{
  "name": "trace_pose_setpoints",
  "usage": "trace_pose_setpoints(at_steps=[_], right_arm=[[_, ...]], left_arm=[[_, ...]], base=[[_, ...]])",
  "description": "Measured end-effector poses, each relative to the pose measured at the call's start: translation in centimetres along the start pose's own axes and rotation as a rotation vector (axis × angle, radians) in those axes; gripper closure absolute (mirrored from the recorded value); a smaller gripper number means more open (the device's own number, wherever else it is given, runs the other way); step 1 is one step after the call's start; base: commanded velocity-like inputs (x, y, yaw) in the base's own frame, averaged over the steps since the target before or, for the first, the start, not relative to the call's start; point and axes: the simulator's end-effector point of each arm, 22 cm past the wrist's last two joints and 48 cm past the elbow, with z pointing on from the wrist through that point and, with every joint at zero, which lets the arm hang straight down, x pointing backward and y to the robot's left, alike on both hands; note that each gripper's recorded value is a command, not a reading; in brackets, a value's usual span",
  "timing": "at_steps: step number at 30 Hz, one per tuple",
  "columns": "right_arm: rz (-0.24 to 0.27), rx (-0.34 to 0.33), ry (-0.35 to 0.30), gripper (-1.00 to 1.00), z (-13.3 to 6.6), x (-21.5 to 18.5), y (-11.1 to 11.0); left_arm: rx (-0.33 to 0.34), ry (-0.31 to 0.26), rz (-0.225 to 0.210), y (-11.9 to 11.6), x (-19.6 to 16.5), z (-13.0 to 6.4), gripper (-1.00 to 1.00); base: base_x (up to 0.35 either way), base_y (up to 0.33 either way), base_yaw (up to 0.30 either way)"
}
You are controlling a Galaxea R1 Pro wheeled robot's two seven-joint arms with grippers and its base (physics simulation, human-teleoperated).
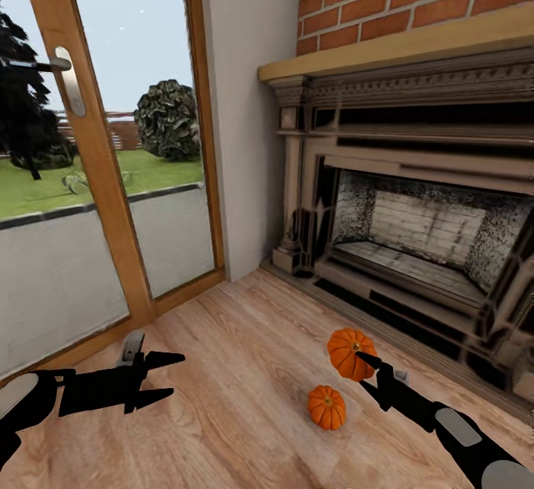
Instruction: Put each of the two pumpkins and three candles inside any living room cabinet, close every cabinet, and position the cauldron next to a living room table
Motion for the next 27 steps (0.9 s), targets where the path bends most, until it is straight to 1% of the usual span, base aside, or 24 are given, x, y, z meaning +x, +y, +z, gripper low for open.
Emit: trace_pose_setpoints(at_steps=[10,17,20,27], right_arm=[[0.000,-0.002,-0.003,1.00,-0.14,-0.04,0.18],[-0.002,-0.005,-0.003,1.00,-0.21,-0.05,0.40],[-0.003,-0.007,-0.003,1.00,-0.24,-0.05,0.52],[-0.008,-0.010,-0.004,1.00,-0.29,-0.06,0.78]], left_arm=[[0.004,-0.002,0.006,-0.31,0.06,-0.10,-1.00],[0.006,-0.004,0.011,-0.53,0.07,-0.22,-1.00],[0.007,-0.005,0.014,-0.64,0.08,-0.28,-1.00],[0.010,-0.007,0.019,-0.87,0.11,-0.39,-1.00]], base=[[0.000,0.255,-0.269],[0.000,0.209,-0.269],[0.000,0.103,-0.269],[0.000,0.017,-0.269]])
